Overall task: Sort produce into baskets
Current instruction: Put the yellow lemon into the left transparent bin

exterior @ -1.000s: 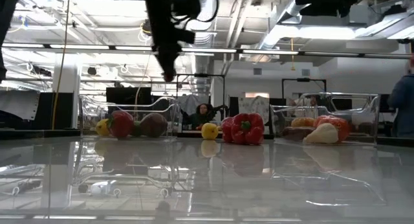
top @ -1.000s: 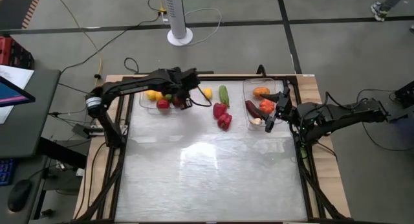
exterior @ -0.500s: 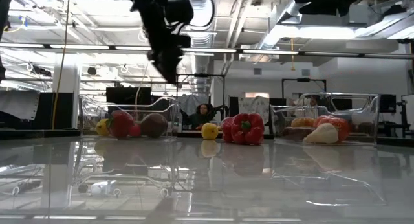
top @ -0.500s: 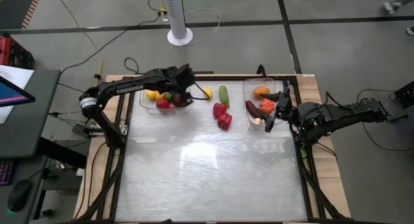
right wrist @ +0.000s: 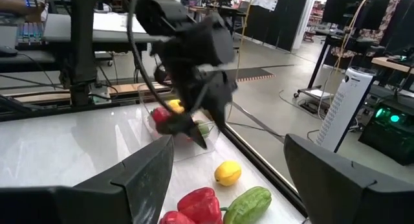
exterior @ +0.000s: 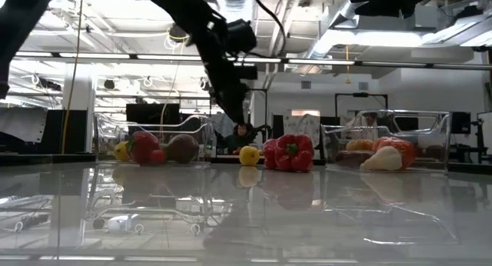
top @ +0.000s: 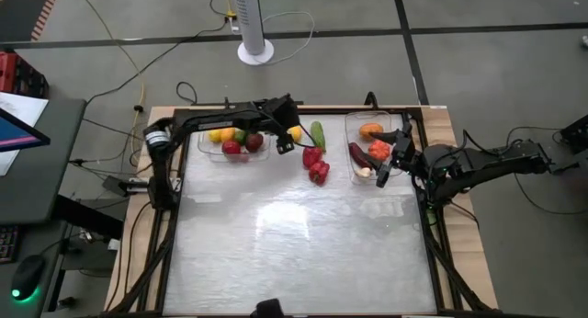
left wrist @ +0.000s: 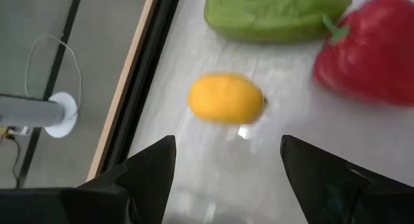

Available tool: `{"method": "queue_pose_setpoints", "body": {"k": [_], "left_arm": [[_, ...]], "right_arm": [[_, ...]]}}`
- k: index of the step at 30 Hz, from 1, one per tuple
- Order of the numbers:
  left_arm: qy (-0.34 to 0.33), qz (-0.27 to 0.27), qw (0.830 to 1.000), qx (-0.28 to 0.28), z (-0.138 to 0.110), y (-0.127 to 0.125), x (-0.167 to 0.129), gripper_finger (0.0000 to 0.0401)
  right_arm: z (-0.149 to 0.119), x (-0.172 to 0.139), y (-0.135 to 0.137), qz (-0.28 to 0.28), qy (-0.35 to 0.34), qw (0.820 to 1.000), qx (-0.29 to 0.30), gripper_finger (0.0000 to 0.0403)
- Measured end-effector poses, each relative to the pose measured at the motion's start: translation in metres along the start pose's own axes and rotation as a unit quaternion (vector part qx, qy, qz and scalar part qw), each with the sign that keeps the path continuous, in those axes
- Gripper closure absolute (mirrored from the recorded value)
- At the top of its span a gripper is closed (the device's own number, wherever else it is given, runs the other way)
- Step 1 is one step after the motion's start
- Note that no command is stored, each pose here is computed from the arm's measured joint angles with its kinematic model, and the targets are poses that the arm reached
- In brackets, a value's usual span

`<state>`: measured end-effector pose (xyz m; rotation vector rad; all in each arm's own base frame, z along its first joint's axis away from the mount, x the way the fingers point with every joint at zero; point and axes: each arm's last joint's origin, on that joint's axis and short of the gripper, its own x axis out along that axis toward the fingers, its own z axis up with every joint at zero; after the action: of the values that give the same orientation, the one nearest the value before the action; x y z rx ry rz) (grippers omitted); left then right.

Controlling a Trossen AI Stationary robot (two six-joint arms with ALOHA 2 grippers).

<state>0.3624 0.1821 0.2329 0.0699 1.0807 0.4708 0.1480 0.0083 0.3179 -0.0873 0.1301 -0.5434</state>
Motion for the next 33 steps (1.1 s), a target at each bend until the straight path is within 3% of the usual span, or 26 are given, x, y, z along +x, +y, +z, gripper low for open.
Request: {"method": "queue_pose_setpoints", "body": {"k": [6,12,20,29,33], "left_arm": [[0.000,-0.001,1.000,0.018,0.018,-0.001,0.025,0.0134],[-0.012,0.001,0.999,-0.031,0.032,0.006,0.042,0.0113],[0.040,0.003,0.998,-0.058,0.021,0.009,0.084,0.0111],[0.073,-0.001,0.996,-0.057,0.014,0.007,0.084,0.0132],[0.104,0.035,0.993,-0.052,0.009,0.009,0.083,0.0141]], "right_arm": [[-0.001,0.000,0.000,0.000,0.003,1.000,-0.004,0.0084],[-0.001,0.000,0.000,0.000,0.004,1.000,-0.006,0.0084],[-0.001,0.000,0.000,0.001,0.003,1.000,-0.006,0.0084],[-0.001,0.000,0.000,0.001,0.003,1.000,-0.008,0.0084],[-0.001,0.000,0.000,0.001,0.003,1.000,-0.007,0.0084]]}}
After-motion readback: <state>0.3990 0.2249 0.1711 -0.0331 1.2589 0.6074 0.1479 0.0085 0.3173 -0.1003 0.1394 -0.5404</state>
